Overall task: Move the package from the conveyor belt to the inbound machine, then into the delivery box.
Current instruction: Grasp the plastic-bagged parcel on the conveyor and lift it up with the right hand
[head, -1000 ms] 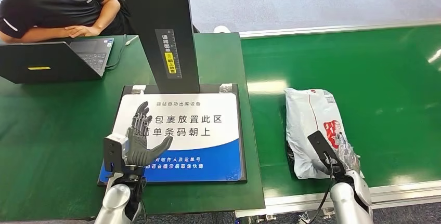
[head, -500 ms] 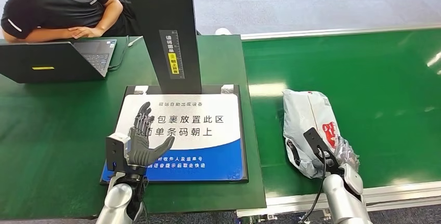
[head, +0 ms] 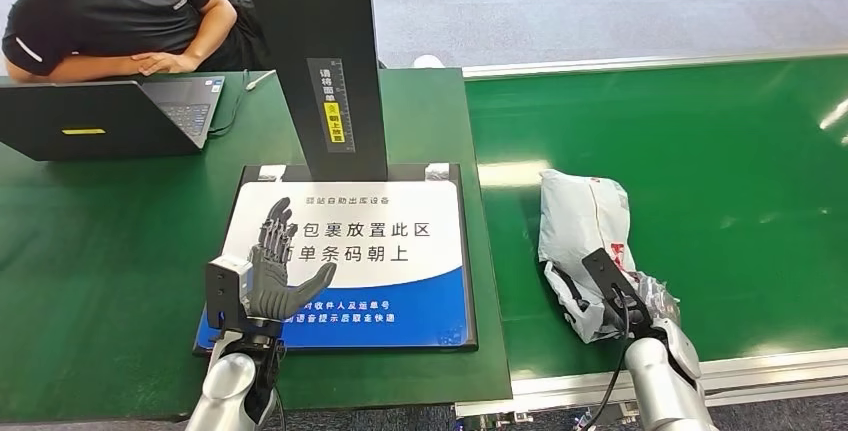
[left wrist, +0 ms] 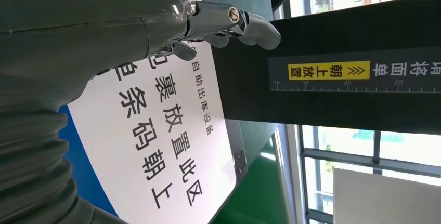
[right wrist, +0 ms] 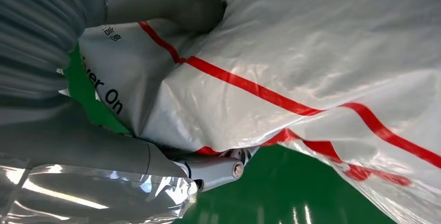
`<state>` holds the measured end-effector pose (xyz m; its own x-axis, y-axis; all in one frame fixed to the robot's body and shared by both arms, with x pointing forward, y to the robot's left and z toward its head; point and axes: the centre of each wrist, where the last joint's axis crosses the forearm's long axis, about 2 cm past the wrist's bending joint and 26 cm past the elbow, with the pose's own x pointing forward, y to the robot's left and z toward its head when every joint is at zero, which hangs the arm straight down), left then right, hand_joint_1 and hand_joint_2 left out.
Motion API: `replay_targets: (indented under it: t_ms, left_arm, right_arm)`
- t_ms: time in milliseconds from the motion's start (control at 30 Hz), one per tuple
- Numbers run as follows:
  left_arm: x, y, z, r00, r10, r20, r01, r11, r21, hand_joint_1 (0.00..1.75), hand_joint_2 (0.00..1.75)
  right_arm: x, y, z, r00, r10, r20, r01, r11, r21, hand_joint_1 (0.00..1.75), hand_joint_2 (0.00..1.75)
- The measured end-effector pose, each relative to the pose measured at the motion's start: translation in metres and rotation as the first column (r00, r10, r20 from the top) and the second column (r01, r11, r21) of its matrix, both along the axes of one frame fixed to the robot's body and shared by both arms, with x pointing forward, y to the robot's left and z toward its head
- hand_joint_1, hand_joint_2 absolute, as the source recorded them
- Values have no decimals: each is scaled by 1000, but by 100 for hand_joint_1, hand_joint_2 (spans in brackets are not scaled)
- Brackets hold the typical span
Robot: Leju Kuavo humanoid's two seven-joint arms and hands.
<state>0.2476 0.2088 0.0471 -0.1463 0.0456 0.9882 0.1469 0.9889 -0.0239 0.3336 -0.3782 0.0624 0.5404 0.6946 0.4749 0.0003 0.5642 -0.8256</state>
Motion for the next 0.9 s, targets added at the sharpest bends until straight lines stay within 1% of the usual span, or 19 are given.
replay_targets:
  t_ms: [233,367,533,667,900]
  left_arm:
    - [0,0,0,1000,3,-1,-3,1000,0,0,175]
    - [0,0,0,1000,6,-1,-6,1000,1,0,175]
    - [-2,1,-1,1000,12,-4,-12,1000,1,0,175]
    - [-4,1,-2,1000,14,-5,-14,1000,1,0,175]
    - [-5,1,-2,1000,15,-7,-15,1000,0,0,175]
  right_arm:
    - [-2,0,1,1000,16,25,-16,1000,25,175,175]
    - [-4,0,2,998,17,64,-19,999,32,175,175]
    - [-14,-2,2,982,-40,186,39,999,9,175,175]
    - [-21,-5,2,976,-61,207,62,998,3,175,175]
    - [-26,-6,2,969,-65,236,67,998,-1,175,175]
